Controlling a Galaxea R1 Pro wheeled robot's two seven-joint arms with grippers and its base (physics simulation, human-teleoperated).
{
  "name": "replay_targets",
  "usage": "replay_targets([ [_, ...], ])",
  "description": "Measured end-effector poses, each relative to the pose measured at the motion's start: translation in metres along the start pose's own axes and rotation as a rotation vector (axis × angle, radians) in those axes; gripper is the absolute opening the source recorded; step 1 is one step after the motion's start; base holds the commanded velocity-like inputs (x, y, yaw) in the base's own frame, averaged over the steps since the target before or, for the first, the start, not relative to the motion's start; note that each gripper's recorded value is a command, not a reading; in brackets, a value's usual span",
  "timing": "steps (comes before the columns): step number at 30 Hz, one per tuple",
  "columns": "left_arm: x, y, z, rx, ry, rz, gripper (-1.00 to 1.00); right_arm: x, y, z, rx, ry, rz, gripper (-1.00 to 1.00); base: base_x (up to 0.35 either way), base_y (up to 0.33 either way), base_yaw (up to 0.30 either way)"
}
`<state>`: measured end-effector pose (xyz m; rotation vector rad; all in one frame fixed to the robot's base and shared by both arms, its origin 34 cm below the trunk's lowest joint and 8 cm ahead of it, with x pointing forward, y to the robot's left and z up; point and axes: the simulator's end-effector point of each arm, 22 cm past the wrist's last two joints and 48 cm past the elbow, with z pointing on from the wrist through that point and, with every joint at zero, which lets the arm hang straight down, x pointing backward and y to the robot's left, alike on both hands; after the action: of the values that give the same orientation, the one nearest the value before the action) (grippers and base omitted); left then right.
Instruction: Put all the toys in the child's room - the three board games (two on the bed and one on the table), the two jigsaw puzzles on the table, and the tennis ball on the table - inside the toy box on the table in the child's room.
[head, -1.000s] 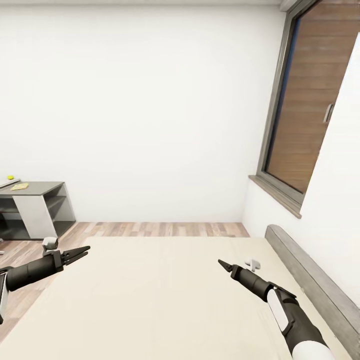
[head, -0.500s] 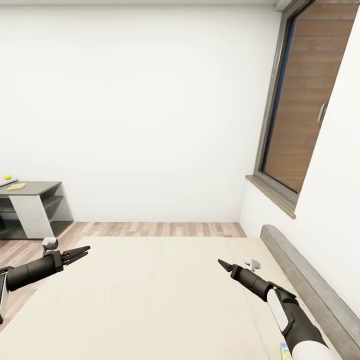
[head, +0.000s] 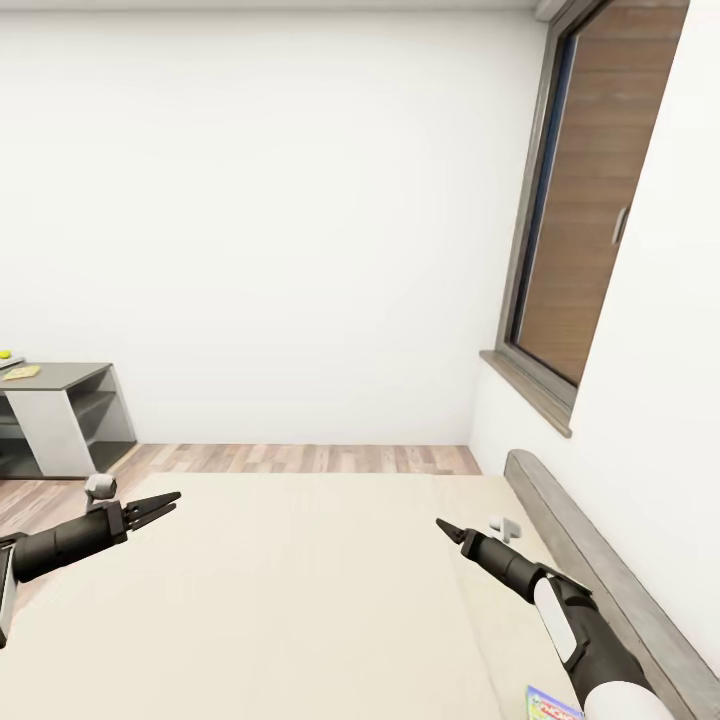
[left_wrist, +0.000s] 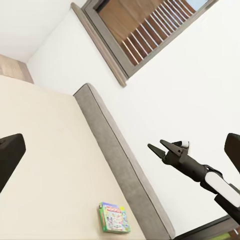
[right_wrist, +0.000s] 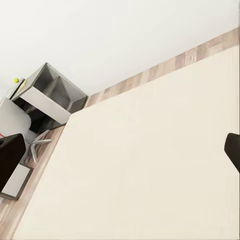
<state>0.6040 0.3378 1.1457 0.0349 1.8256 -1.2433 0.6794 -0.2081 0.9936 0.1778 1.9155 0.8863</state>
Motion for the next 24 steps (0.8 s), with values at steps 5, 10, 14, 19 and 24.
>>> replay_targets([
  [5, 0.0001, 0.0000, 0.0001, 0.000, 0.000, 0.000, 1.00, 0.0000, -0.0003, 0.0000, 0.001, 0.000, 0.000, 1.00, 0.000, -0.259, 0.000],
  [10, 0.0001, 0.0000, 0.0001, 0.000, 0.000, 0.000, 1.00, 0.0001, -0.0003, 0.0001, 0.002, 0.000, 0.000, 1.00, 0.000, -0.260, 0.000],
  [14, 0.0000, 0.0000, 0.0000, 0.000, 0.000, 0.000, 1.00, 0.0003, -0.0007, 0.0001, 0.003, 0.001, 0.000, 1.00, 0.000, -0.260, 0.000],
  [19, 0.0000, 0.0000, 0.0000, 0.000, 0.000, 0.000, 1.00, 0.0005, -0.0009, 0.0002, 0.004, 0.001, 0.000, 1.00, 0.000, -0.258, 0.000],
  [24, 0.0000, -0.0001, 0.0001, 0.000, 0.000, -0.001, 1.00, 0.0004, -0.0011, 0.0001, 0.005, 0.000, 0.000, 1.00, 0.000, -0.173, 0.000],
])
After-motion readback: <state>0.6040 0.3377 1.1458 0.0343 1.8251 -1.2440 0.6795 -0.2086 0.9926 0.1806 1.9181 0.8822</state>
